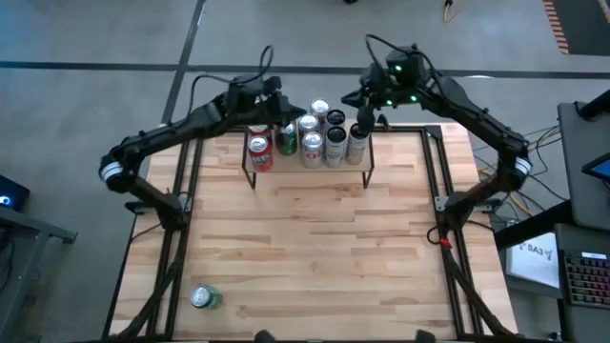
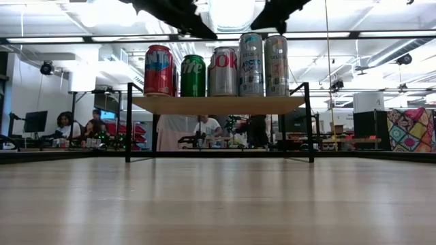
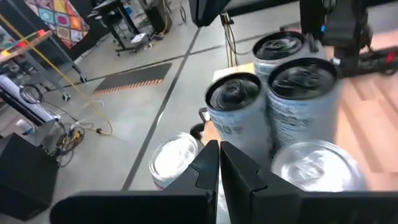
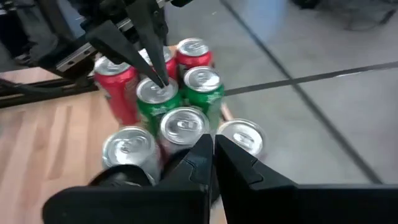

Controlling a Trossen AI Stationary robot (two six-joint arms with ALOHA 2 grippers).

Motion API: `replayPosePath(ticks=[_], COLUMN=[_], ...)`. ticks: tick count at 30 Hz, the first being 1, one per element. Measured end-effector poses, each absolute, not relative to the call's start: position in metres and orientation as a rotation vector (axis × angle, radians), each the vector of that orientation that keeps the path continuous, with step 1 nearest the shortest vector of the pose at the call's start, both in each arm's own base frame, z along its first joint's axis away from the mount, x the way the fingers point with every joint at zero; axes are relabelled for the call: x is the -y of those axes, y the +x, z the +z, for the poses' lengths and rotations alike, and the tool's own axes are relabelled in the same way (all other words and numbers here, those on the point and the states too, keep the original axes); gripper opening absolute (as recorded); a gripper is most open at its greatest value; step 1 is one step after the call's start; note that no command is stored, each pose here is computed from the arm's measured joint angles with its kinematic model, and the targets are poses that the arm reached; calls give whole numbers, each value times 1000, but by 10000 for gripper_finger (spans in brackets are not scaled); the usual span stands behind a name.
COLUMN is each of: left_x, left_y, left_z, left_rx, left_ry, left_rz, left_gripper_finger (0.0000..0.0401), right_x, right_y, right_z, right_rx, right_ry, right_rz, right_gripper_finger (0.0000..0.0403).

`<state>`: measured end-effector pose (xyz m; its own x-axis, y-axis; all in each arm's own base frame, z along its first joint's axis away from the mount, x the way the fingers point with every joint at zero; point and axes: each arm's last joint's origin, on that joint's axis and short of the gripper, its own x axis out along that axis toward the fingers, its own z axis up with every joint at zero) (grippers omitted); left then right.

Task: Place canned beverage on shelf
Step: Put the silver soda can on the shelf aligned with the other silver soda can

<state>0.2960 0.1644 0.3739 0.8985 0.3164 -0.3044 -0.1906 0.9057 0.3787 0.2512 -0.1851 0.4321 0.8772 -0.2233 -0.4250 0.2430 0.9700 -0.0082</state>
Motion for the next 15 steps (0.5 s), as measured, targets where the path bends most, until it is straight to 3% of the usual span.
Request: replayPosePath(ticks=[15], left_x=[-201], left_y=[344], left_z=[374], left_rx=[-509], left_ry=[395], left_rz=[229], left_gripper_finger=[0], right_x=[168], right_y=[232], right_z=[430], right_rx=[-414], right_ry=[13], right_rz=[-248], right_gripper_finger=[9])
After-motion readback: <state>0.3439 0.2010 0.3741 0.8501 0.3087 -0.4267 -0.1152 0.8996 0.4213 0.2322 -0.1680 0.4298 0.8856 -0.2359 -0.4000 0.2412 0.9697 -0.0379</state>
